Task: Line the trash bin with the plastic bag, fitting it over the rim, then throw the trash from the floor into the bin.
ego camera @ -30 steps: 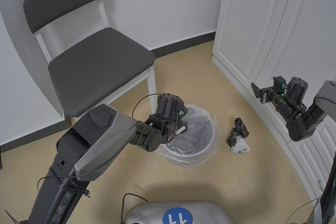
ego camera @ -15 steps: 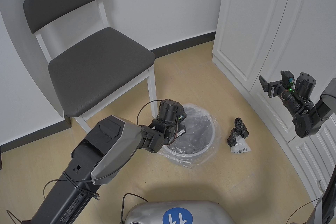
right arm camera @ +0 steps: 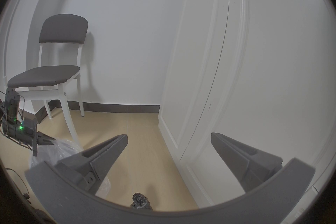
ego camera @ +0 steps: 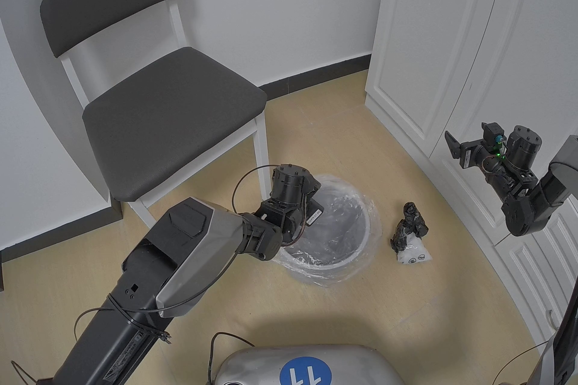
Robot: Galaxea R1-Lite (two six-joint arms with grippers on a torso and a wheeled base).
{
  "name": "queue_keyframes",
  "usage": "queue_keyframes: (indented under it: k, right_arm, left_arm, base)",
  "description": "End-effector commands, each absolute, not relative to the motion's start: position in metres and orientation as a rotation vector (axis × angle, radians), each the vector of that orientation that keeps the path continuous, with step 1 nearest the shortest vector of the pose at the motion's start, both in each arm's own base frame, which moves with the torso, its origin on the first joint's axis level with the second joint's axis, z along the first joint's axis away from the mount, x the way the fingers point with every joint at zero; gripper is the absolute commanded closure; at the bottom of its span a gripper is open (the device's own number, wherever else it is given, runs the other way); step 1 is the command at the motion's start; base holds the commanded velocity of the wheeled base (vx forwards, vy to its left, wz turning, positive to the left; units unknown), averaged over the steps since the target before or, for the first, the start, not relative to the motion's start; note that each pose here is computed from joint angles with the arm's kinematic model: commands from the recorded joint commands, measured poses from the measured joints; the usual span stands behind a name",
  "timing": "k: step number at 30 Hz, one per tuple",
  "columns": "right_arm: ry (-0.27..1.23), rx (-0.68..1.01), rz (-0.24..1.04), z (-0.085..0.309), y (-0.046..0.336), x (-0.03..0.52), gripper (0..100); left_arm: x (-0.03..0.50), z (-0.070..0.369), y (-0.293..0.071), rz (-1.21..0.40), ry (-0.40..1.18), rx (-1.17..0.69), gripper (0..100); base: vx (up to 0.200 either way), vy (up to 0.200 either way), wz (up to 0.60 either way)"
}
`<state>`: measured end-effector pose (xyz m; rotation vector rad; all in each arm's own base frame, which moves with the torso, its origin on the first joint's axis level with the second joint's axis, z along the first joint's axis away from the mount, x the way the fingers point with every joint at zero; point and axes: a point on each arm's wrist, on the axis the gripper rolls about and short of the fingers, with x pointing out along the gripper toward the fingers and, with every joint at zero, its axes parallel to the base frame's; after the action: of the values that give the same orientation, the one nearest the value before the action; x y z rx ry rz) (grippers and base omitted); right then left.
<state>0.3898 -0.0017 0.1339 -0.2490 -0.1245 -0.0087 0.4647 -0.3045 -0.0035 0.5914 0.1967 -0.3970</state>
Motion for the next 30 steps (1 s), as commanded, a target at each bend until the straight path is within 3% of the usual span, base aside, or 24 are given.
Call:
queue_keyframes:
  k: [1, 28, 29, 30]
  right_arm:
    - [-0.12, -0.249, -0.01, 0.131, -0.003, 0.392, 0]
    - [-0.133, -0.251, -0.012, 0.123, -0.002, 0.399, 0]
    - [-0.132, -0.251, -0.012, 0.122, -0.002, 0.399, 0]
    - [-0.132, -0.251, -0.012, 0.122, -0.002, 0.399, 0]
  left_arm:
    - [0.465, 0.006, -0.306, -0.387, 0.162, 0.537, 100]
    - [0.482, -0.006, -0.286, -0.28, 0.019, 0.288, 100]
    - [0.482, -0.006, -0.286, -0.278, 0.016, 0.286, 0]
    - [0.482, -0.006, -0.286, -0.278, 0.016, 0.286, 0]
  base:
    - [0.0, 0.0, 0.0]
    - [0.0, 0.0, 0.0]
    - [0.0, 0.0, 0.0]
    - [0.0, 0.0, 0.0]
